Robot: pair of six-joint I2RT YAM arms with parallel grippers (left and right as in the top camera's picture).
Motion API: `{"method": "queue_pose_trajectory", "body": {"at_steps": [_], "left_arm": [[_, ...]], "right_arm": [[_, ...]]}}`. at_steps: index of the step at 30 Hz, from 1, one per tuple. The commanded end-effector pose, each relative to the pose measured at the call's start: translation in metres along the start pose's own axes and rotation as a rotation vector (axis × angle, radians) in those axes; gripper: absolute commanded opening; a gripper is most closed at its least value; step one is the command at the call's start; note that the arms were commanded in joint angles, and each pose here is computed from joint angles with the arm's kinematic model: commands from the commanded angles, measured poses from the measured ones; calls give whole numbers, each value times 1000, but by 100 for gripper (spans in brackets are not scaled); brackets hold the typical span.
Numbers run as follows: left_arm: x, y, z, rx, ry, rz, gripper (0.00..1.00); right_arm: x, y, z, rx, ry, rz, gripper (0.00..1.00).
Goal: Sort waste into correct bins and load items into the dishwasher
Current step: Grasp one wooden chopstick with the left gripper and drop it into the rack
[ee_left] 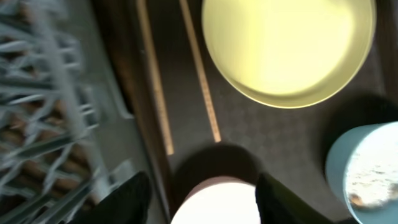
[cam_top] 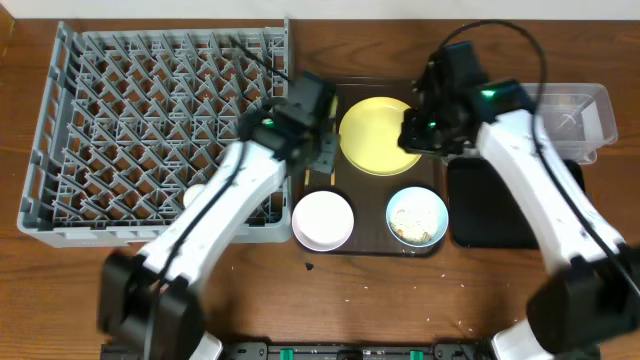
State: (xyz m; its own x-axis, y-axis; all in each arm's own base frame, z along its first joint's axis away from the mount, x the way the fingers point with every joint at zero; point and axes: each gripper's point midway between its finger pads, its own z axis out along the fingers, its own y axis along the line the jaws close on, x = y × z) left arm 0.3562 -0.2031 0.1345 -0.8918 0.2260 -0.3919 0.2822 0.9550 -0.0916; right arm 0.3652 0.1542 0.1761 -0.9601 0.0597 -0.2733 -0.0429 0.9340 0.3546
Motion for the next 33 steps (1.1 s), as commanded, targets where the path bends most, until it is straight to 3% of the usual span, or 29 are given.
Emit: {"method": "queue_pose_trajectory", "body": {"at_steps": [1,8,14,22,27,33], "left_arm": [[0,-6,26,-15,26,27,49],[13,6,86,-110,100,41,46],[30,0,127,-71,173,36,40],[40,1,146,-77,205,17,33],[44,2,148,-81,219,13,8],[21,2,126,-67,148,-1,8]], "right_arm": [[-4,19,-50,-76,-118,-82,30],[-7,19,-81,-50,-220,-113,33],[-6,18,-81,-47,-213,-114,33],[-6,17,-81,-39,-215,-121,33],[-5,16,-80,-37,-208,-120,33],[-4,16,-80,-37,-206,-119,33]]}}
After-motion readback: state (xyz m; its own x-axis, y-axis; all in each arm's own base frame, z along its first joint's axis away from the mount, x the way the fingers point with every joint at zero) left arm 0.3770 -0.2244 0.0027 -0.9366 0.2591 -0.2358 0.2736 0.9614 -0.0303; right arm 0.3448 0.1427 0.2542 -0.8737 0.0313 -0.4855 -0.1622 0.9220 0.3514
